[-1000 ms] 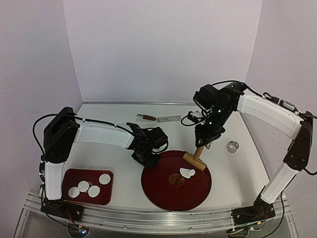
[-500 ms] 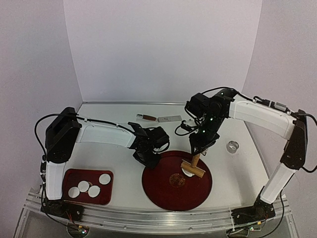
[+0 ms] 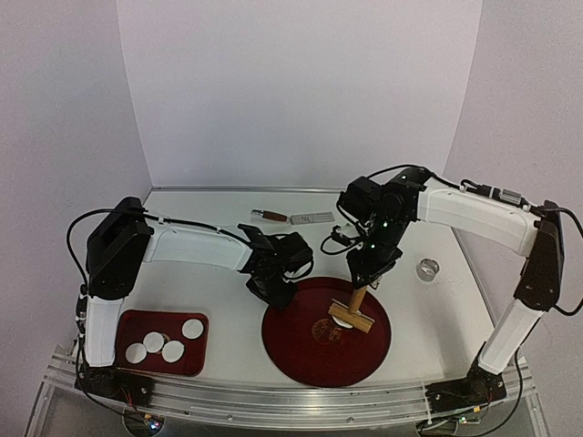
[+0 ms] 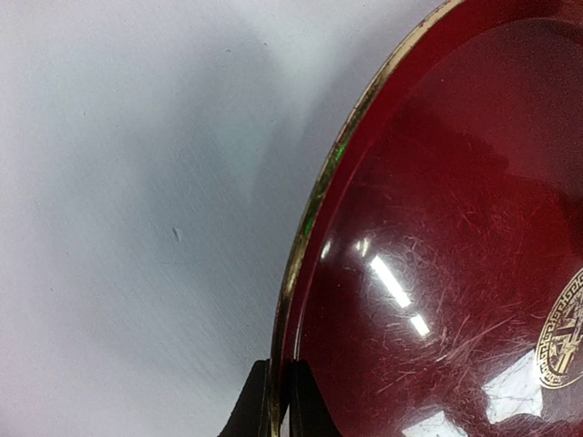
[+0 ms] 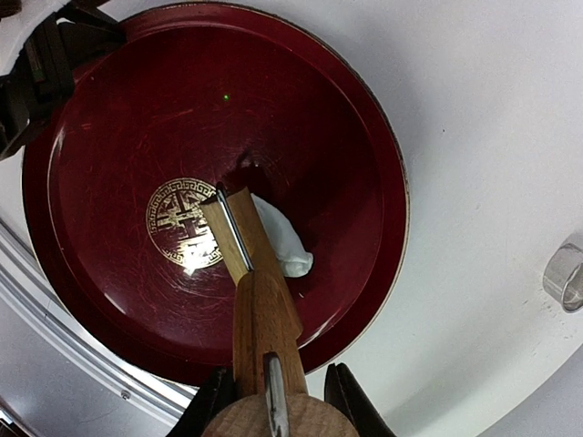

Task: Roll out the dumpling wrappers from the dough

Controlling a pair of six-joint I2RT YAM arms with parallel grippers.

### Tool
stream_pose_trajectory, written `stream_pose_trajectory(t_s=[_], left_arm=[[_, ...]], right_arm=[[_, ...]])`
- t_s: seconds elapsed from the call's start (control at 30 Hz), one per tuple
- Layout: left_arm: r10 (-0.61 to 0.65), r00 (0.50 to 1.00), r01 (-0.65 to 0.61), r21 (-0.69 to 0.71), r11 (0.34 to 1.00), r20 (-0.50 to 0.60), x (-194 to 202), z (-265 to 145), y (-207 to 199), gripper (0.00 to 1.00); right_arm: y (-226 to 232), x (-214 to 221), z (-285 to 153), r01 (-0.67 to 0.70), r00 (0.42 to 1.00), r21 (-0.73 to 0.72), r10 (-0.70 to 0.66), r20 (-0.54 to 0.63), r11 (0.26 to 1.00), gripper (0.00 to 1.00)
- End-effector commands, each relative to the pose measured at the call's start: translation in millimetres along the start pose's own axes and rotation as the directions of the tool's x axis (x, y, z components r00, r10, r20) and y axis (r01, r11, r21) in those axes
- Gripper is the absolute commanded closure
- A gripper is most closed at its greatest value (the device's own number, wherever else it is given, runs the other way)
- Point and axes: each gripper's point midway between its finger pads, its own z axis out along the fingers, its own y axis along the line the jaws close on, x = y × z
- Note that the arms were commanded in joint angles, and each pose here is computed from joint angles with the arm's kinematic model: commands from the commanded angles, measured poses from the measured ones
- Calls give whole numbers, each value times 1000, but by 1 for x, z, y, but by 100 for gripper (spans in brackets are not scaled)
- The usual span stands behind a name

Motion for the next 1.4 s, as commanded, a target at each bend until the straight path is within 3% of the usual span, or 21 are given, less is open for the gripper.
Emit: stream_pose_trajectory(t_s=[0.0,0.43,0.87,1.37], left_arm=[[101,992,-108,-94,990,-76,19,8,15,100],[109,991,-117,-97,988,-83,22,9,16,100],[105,990,-115,-104,988,-93,29,8,21,100],[88,992,-97,-102,990,-90,35,7,22,100]], right_arm=[[-20,-4,6,5,1000,124,-6,12,992,100],[-32,8,35,29,999,188,-20,-46,982,100],[-65,20,54,42,993,371,3,-118,928,100],[-62,41,102,72,966,340,18,-256,938,100]])
